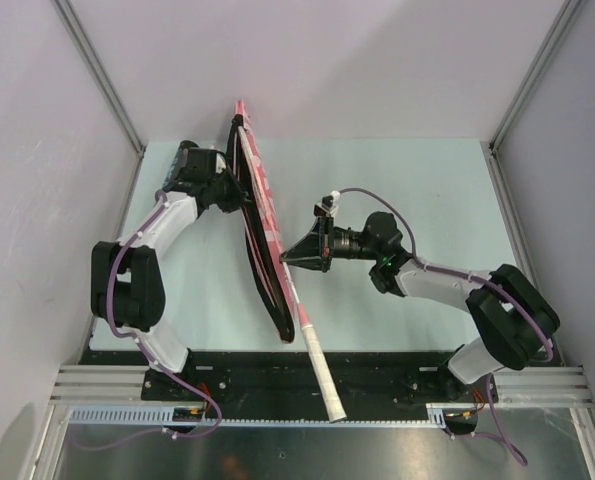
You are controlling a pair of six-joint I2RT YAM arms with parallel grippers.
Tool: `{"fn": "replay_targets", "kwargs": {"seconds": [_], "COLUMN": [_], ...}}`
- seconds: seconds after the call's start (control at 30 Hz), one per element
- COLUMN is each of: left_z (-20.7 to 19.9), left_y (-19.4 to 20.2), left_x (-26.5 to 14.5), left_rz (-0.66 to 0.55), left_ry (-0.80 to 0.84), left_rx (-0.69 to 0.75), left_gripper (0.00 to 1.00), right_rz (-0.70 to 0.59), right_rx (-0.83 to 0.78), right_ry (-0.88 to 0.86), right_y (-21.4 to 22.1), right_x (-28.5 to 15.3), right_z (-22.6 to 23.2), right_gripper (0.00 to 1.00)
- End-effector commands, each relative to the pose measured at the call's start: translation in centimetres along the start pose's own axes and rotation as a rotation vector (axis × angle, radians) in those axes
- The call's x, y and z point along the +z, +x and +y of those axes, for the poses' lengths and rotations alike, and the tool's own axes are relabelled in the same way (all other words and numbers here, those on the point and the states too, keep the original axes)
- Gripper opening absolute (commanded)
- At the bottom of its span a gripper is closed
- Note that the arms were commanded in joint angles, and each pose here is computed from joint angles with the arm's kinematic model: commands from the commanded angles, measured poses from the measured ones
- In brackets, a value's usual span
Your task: Pack up the badminton gear
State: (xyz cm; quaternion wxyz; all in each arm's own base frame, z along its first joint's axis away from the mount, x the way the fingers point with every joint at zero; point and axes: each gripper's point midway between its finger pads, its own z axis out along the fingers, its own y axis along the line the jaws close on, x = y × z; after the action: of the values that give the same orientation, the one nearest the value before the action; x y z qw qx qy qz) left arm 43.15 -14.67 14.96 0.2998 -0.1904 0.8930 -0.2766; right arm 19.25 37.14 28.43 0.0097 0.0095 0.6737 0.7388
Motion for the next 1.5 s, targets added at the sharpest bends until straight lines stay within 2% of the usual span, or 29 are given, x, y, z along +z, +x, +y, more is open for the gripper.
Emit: {"fn": "replay_targets", "kwargs": {"seconds": [0.0,0.17,0.33,0.6,0.83,0.93,1.17,1.2,1.43,1.47], "left_z": [-1.9,-1.7,-1.7,-2.0,-1.4,-1.6,-1.5,-1.3,-0.9,-0.9], "left_y": [-1.9,-1.7,-1.7,-1.7,-0.9,-0.5,0.4,0.6,2.5,2.8], "left_x": [-0.8,-0.6,-0.9,-2.0,-1.9,-2.0,-2.4,-2.5,-2.3,-2.2], "left_rz": [-0.07,-0.066,-0.075,-0.096,-0.082,-0.072,-0.052,-0.053,0.007,0.013], "left_ry": [0.065,0.062,0.064,0.08,0.08,0.096,0.112,0.11,0.132,0.135], "left_rx": [-0.03,-0.033,-0.04,-0.025,-0.022,-0.003,0.072,0.087,0.122,0.13], "left_gripper": [0.0,0.0,0.01,0.0,0.01,0.01,0.01,0.0,0.0,0.0], "right_rz": [0.001,-0.001,-0.028,-0.083,-0.16,-0.147,-0.179,-0.18,-0.197,-0.191], "right_rx": [-0.013,-0.053,-0.017,0.108,0.13,0.136,0.045,-0.023,-0.214,-0.197], "right_ry": [-0.167,-0.153,-0.068,-0.047,-0.031,-0.017,0.094,0.112,0.211,0.272], "right_y": [1.1,2.5,2.1,-0.2,-4.0,-5.3,-10.3,-11.0,-16.9,-17.3], "right_x": [-0.1,-0.1,0.1,1.5,2.3,3.6,5.8,6.0,7.8,7.6], "right_z": [3.9,4.8,2.6,-0.9,-3.7,-4.8,-7.0,-7.4,-10.7,-12.2], "right_gripper": [0.0,0.0,0.0,0.0,0.0,0.0,0.0,0.0,0.0,0.0]}}
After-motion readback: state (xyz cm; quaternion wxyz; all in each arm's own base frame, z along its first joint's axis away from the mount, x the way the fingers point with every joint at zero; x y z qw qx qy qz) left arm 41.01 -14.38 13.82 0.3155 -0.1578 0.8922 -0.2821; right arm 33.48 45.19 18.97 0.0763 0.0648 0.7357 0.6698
